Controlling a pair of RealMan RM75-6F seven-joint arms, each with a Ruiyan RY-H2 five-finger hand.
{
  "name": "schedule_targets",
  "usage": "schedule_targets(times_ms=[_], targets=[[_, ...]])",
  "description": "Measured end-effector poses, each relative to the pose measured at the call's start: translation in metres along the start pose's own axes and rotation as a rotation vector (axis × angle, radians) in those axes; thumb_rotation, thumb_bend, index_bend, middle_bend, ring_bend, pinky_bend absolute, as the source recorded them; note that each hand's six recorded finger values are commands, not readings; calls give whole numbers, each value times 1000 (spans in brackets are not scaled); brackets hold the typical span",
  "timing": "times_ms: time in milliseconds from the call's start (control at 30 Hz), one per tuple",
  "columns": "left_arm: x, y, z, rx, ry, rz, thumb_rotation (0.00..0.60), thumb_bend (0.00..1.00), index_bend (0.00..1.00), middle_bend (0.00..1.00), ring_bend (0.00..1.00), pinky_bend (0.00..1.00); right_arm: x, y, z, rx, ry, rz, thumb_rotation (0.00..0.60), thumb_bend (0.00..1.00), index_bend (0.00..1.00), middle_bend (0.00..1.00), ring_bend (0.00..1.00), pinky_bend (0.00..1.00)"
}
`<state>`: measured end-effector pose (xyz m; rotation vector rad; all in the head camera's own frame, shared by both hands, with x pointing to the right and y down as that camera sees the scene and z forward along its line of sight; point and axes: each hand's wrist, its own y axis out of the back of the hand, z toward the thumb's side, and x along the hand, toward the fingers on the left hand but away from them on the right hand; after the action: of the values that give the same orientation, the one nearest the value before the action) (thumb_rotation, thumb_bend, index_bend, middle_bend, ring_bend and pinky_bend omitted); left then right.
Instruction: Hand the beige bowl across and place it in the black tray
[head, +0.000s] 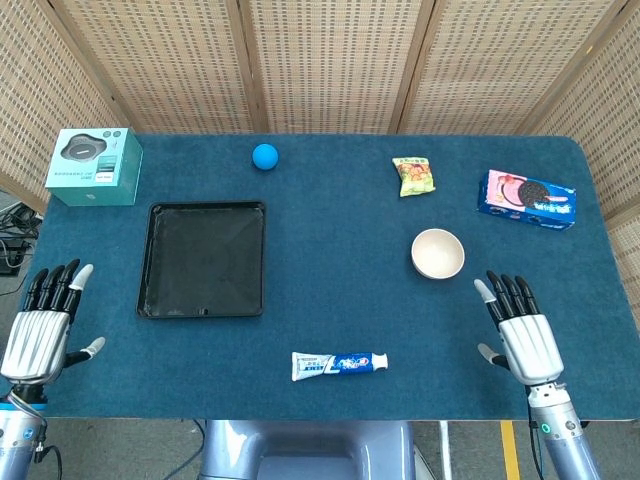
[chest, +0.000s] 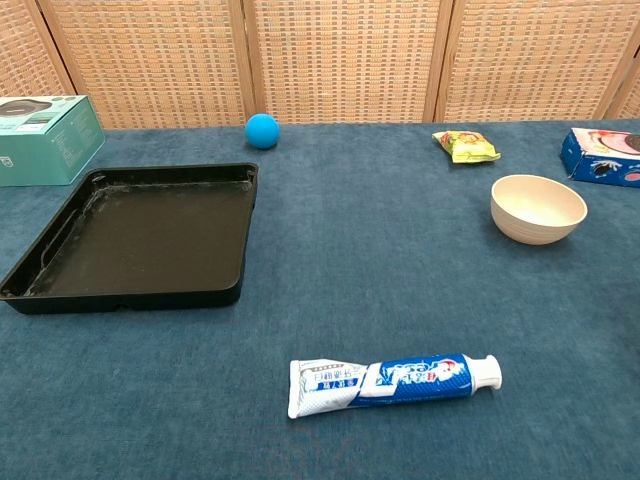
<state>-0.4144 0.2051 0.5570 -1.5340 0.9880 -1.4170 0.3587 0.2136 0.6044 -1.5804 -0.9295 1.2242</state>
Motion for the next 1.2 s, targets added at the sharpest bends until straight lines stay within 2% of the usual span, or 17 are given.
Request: schedule_targets(times_ms=[133, 267, 400, 700, 933, 1200], targets=[[1, 1, -2, -3, 7, 4, 600, 0, 0, 0, 0, 0, -8, 2, 6, -17, 22, -24, 600, 237, 198, 6, 0, 33], [2, 2, -1, 2, 6, 12, 600, 0, 0, 0, 0, 0, -26, 0, 14, -12, 55, -16, 600, 243, 333, 94, 0, 84], [2, 0, 0, 3, 1, 8, 600, 0, 0, 0, 0, 0, -54, -2, 23, -9, 77, 2, 600, 262, 399, 148, 0, 113], [5, -2, 0, 1, -1, 1, 600, 0, 0, 0, 0, 0, -129, -17, 27, 35, 50, 89, 600, 292, 461, 194, 18, 147], [7, -4, -1, 2, 1, -8, 600, 0, 0, 0, 0, 0, -144, -33, 26, 62, 33, 132, 600, 339, 509, 232, 37, 164], [9, -7, -2, 5, 1, -18, 600, 0, 0, 0, 0, 0, -150, -55, 17, 75, -2, 184, 600, 343, 532, 248, 41, 169]])
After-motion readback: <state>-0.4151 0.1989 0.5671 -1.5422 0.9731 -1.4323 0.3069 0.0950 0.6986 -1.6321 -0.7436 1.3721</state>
